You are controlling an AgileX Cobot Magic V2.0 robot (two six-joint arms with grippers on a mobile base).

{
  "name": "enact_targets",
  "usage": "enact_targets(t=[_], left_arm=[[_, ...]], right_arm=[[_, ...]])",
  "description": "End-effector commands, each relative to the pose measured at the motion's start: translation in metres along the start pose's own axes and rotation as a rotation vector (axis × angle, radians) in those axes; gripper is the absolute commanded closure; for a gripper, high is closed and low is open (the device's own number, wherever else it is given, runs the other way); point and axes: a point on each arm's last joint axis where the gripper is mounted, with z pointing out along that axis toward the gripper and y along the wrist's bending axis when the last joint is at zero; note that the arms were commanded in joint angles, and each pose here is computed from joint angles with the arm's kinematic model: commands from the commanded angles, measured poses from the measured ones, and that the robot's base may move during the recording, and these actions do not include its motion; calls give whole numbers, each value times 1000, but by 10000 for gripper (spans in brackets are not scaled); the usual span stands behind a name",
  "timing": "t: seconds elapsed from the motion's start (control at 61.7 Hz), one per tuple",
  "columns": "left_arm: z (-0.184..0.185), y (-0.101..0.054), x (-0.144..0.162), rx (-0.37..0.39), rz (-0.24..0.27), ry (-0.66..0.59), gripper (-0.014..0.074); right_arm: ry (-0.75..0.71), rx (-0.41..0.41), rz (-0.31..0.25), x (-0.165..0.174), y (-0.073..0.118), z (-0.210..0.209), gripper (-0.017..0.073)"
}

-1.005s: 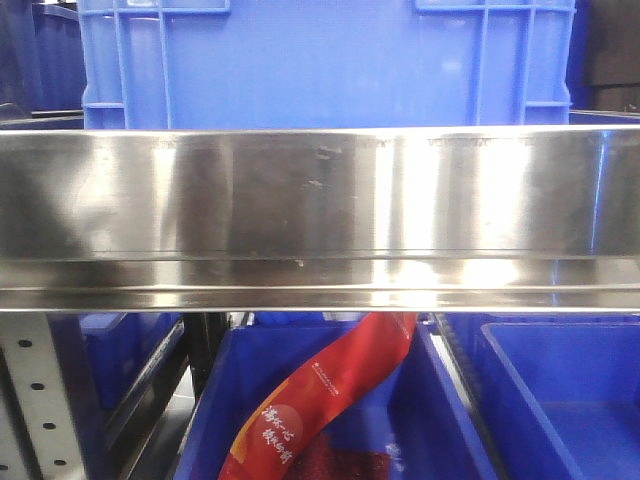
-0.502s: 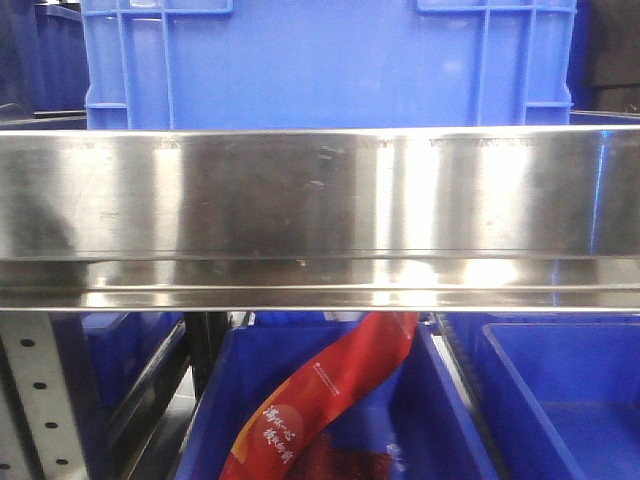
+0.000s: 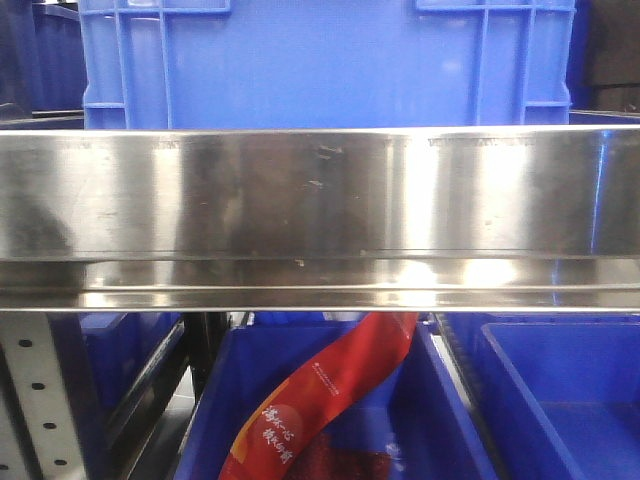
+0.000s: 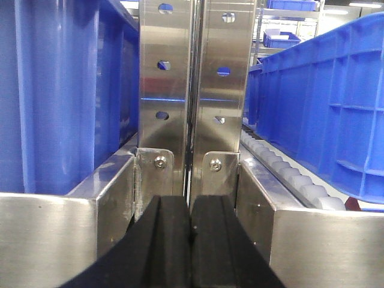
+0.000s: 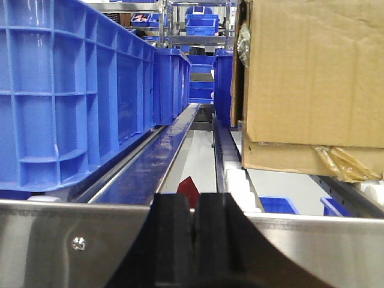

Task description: Grab block from conveyor and place in blue bin

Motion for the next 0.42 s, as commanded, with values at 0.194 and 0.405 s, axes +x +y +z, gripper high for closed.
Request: enact_targets(t=[0.194, 0.405], left_arm=[[0, 0, -2, 3, -3, -23, 704], [0, 0, -2, 3, -3, -23, 704]], right_arm=[[-25, 4, -7, -2, 0, 0, 721], [-25, 4, -7, -2, 0, 0, 721]])
